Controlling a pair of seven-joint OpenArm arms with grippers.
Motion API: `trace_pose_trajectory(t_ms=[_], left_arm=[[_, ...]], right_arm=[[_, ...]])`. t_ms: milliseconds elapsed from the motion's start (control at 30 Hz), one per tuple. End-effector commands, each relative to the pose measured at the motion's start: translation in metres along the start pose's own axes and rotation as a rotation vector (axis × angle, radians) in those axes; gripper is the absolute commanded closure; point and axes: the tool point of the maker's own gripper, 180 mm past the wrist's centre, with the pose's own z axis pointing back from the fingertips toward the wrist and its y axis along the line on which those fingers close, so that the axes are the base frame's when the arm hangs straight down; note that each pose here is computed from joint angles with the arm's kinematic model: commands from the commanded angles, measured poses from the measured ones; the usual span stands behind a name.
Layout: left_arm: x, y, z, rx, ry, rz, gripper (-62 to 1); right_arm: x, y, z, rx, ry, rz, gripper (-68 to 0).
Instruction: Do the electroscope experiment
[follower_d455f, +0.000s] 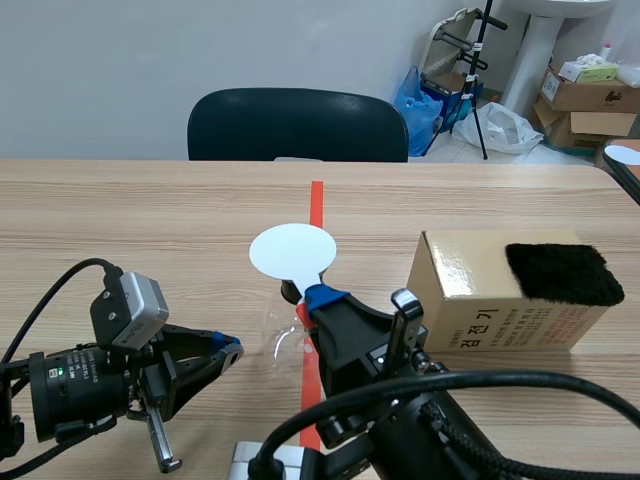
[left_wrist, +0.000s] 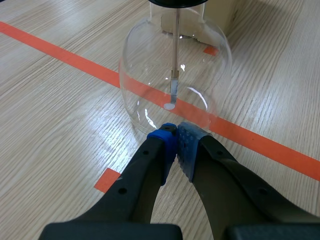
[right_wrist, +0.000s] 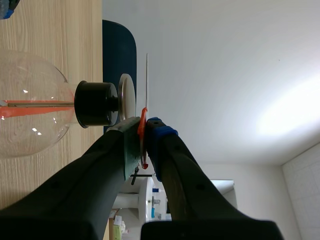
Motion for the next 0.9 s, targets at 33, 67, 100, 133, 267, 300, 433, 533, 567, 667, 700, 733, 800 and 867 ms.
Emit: trace_pose_trajectory(t_ms=[33,67,100,133,267,300,433,533,567,667,700,733,800,867], left_arm=[[0.013,0.001,-0.003,-0.001,-0.043,-0.004,-2.9],[0.013,0.001,-0.003,-0.001,-0.043,-0.004,-2.9],[0.013,0.001,-0.003,-0.001,-0.043,-0.004,-2.9],[0.013,0.001,-0.003,-0.001,-0.043,-0.004,-2.9],[0.013,0.001,-0.003,-0.001,-0.043,-0.004,-2.9],[0.013,0.001,-0.003,-0.001,-0.043,-0.004,-2.9],[0.013,0.001,-0.003,-0.001,-0.043,-0.004,-2.9],[0.013,0.001,-0.003,-0.001,-0.043,-0.004,-2.9],[0.013,0.001,-0.003,-0.001,-0.043,-0.004,-2.9],[0.013,0.001,-0.003,-0.001,-0.043,-0.004,-2.9],[0.013,0.001,-0.003,-0.001,-0.043,-0.004,-2.9],[0.013,0.001,-0.003,-0.001,-0.043,-0.004,-2.9],[0.013,0.001,-0.003,-0.001,-0.043,-0.004,-2.9],[0.013,0.001,-0.003,-0.001,-0.043,-0.004,-2.9]], right_arm=[[-0.005,-0.005,-0.002,-0.024,0.006,0.014,-0.9],[-0.005,-0.005,-0.002,-0.024,0.006,0.014,-0.8],[-0.005,-0.005,-0.002,-0.024,0.006,0.014,-0.8],[-0.005,-0.005,-0.002,-0.024,0.006,0.014,-0.9],[-0.005,-0.005,-0.002,-0.024,0.006,0.014,-0.8],[-0.005,-0.005,-0.002,-0.024,0.006,0.014,-0.8],[-0.007,-0.005,-0.002,-0.024,0.017,0.014,-0.9],[-0.01,-0.006,-0.002,-0.024,0.036,0.014,-0.8],[-0.012,-0.006,-0.002,-0.024,0.045,0.014,-0.8],[-0.017,-0.006,-0.002,-0.024,0.073,0.014,-0.8],[-0.019,-0.006,-0.002,-0.024,0.084,0.014,-0.8],[-0.022,-0.006,-0.001,-0.024,0.098,0.013,-0.8],[-0.026,-0.006,-0.001,-0.024,0.122,0.013,-0.8],[-0.031,-0.006,0.0,-0.025,0.152,0.013,-0.9]])
